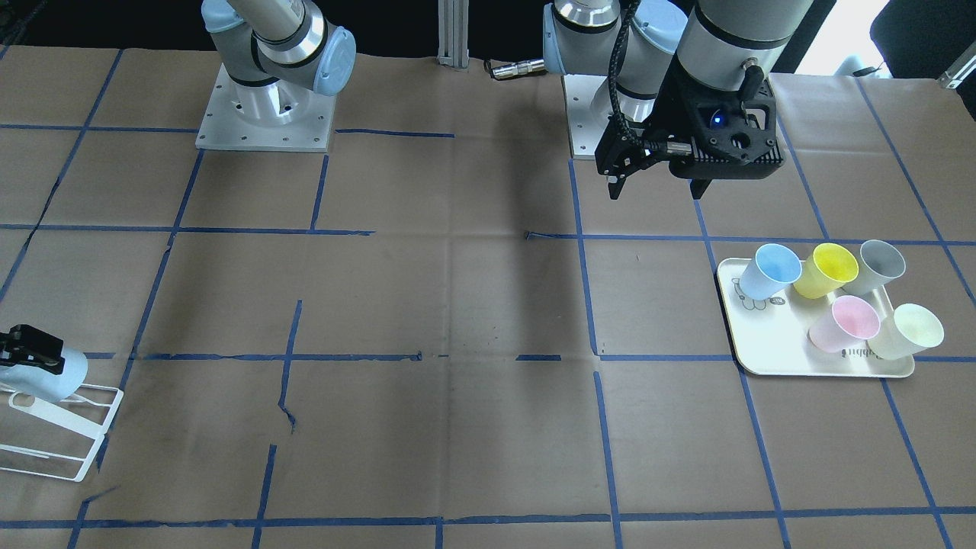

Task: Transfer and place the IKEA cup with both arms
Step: 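Lower the right gripper onto the light blue cup and close on it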

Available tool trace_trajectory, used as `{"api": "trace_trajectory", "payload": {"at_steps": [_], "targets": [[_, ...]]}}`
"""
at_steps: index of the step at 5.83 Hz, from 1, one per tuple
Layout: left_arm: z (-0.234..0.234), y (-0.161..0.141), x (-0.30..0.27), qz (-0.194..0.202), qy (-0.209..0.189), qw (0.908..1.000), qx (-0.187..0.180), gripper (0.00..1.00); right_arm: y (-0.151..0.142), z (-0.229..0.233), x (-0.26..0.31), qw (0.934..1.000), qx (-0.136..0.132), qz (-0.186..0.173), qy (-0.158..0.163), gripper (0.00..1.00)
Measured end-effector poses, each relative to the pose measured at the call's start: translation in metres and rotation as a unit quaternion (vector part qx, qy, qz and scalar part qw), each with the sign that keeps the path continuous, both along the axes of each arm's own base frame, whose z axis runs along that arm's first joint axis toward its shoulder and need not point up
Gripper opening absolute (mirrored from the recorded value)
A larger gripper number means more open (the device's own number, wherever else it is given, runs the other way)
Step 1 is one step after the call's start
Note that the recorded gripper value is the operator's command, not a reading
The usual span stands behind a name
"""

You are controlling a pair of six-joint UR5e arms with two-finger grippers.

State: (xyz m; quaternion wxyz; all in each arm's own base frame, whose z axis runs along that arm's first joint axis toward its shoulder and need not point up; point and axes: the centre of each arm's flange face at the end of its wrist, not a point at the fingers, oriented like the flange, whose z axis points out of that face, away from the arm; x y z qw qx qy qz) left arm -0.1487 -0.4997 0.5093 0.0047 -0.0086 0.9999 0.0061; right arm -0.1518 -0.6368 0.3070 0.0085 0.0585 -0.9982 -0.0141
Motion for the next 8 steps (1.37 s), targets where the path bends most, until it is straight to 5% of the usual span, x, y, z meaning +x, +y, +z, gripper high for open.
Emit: {"api": "trace_trajectory", "payload": {"at_steps": [4,5,8], "targets": [[-0.0021,-0.0013,-0.0002,0.000,0.000,1.0000,0.002,0.98,0.0126,-0.0093,-0.0007,0.9994,0.026,-0.001,0.021,1.00],[-0.0029,-0.0020,-0.0002,0.000,0.000,1.0000,0.003,0.98,0.0121,-0.0084,-0.0002,0.9996,0.023,-0.001,0.019,0.81],[-0.0018,-0.0010,0.0000,0.000,-0.001,1.0000,0.002,0.98,0.0114,-0.0068,-0.0002,0.9996,0.019,-0.001,0.019,0.50]]}}
